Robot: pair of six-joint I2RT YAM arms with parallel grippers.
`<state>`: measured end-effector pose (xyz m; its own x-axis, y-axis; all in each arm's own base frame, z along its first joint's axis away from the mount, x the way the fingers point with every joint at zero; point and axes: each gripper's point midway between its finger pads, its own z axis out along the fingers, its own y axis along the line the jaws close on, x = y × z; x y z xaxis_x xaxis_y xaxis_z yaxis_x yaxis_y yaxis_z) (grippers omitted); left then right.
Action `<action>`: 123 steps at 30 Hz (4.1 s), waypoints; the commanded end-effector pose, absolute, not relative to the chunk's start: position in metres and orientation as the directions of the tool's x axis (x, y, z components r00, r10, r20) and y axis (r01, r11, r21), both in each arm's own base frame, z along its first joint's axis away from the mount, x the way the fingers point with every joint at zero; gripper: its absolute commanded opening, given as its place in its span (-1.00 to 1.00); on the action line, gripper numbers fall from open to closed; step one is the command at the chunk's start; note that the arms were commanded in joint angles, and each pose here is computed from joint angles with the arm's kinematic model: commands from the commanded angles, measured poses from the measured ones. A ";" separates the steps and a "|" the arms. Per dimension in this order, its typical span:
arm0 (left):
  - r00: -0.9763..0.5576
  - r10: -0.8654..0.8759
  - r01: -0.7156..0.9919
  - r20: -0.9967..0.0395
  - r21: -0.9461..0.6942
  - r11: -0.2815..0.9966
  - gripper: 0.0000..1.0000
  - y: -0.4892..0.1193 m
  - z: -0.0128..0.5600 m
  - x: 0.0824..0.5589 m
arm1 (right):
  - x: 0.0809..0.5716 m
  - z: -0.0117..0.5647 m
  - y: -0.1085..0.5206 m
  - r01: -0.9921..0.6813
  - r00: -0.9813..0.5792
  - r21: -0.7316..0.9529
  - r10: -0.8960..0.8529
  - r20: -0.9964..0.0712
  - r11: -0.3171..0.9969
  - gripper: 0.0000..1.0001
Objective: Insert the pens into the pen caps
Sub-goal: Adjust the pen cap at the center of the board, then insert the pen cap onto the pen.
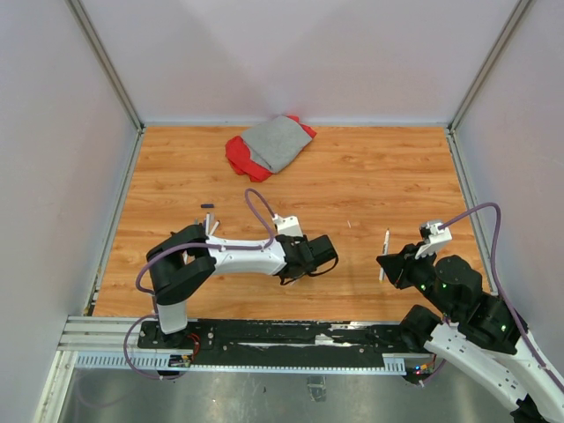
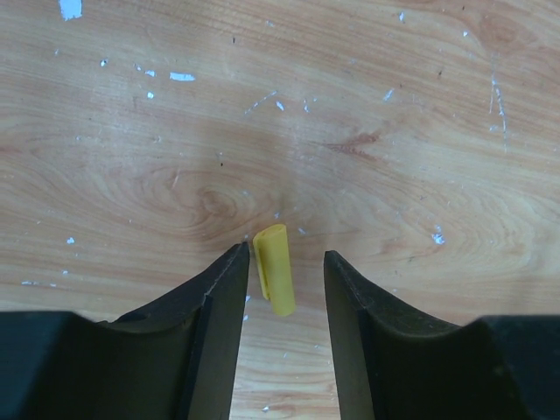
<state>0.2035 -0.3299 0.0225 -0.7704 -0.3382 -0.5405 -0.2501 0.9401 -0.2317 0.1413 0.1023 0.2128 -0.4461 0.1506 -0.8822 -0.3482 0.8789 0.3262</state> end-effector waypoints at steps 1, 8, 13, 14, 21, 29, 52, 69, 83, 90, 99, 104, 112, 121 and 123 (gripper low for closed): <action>-0.821 -0.258 -0.233 -0.510 -0.113 0.966 -0.10 -0.316 0.007 0.182 | 0.141 0.211 0.102 -0.349 -0.440 0.326 0.154 -0.885 0.879 -0.84; -0.839 -0.204 -0.203 -0.505 -0.059 0.977 -0.12 -0.308 -0.002 0.174 | 0.141 0.210 0.102 -0.350 -0.440 0.327 0.154 -0.885 0.878 -0.84; -0.842 -0.125 -0.167 -0.525 0.034 0.985 -0.22 -0.293 -0.012 0.174 | 0.141 0.213 0.100 -0.350 -0.433 0.326 0.156 -0.888 0.878 -0.84; -0.843 -0.111 -0.162 -0.526 0.052 0.985 -0.25 -0.289 -0.013 0.174 | 0.141 0.212 0.100 -0.349 -0.433 0.326 0.157 -0.887 0.879 -0.84; -0.857 -0.054 -0.123 -0.513 0.103 0.987 -0.45 -0.269 -0.022 0.166 | 0.141 0.213 0.099 -0.346 -0.431 0.325 0.158 -0.888 0.880 -0.84; -0.900 0.016 -0.025 -0.436 0.088 0.996 -0.49 -0.253 -0.035 0.167 | 0.141 0.213 0.101 -0.350 -0.434 0.329 0.160 -0.887 0.877 -0.84; -0.911 0.260 0.183 -0.321 0.249 0.951 -0.24 -0.232 -0.043 0.161 | 0.145 0.208 0.112 -0.359 -0.457 0.344 0.158 -0.875 0.868 -0.83; -0.888 0.246 0.186 -0.389 0.185 0.965 -0.85 -0.241 -0.030 0.172 | 0.149 0.193 0.123 -0.376 -0.512 0.285 0.059 -0.857 0.882 -0.85; -0.767 0.070 0.276 -0.637 -0.230 0.933 -0.96 -0.294 0.063 0.198 | 0.159 0.153 0.171 -0.469 -0.608 0.279 -0.078 -0.790 0.838 -0.89; -0.743 -0.105 0.297 -0.661 -0.466 0.833 -0.99 -0.305 0.098 0.199 | 0.156 0.144 0.198 -0.510 -0.616 0.406 0.007 -0.788 0.758 -0.87; -0.718 -0.310 0.344 -0.623 -0.705 0.620 -0.99 -0.328 0.150 0.195 | 0.149 0.137 0.221 -0.511 -0.630 0.585 0.189 -0.753 0.630 -0.93; -0.694 -0.381 0.348 -0.611 -0.748 0.565 -0.98 -0.327 0.167 0.197 | 0.143 0.137 0.235 -0.485 -0.660 0.692 0.296 -0.691 0.534 -0.97; -0.650 -0.459 0.342 -0.605 -0.773 0.534 -0.96 -0.320 0.188 0.203 | 0.128 0.145 0.253 -0.444 -0.687 0.782 0.394 -0.611 0.437 -0.99; -0.634 -0.488 0.341 -0.600 -0.784 0.519 -0.96 -0.318 0.195 0.205 | 0.116 0.156 0.277 -0.486 -0.718 0.791 0.345 -0.604 0.373 -0.99; -0.638 -0.484 0.341 -0.599 -0.783 0.520 -0.97 -0.318 0.194 0.204 | 0.113 0.158 0.283 -0.498 -0.726 0.790 0.326 -0.605 0.357 -0.99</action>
<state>0.1994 -0.3208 0.1856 -0.6642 -0.4467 -0.5994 0.3344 0.5395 -0.7727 0.1179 0.2640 0.1216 -0.7327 0.3023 -0.6097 -0.4434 0.4675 0.7647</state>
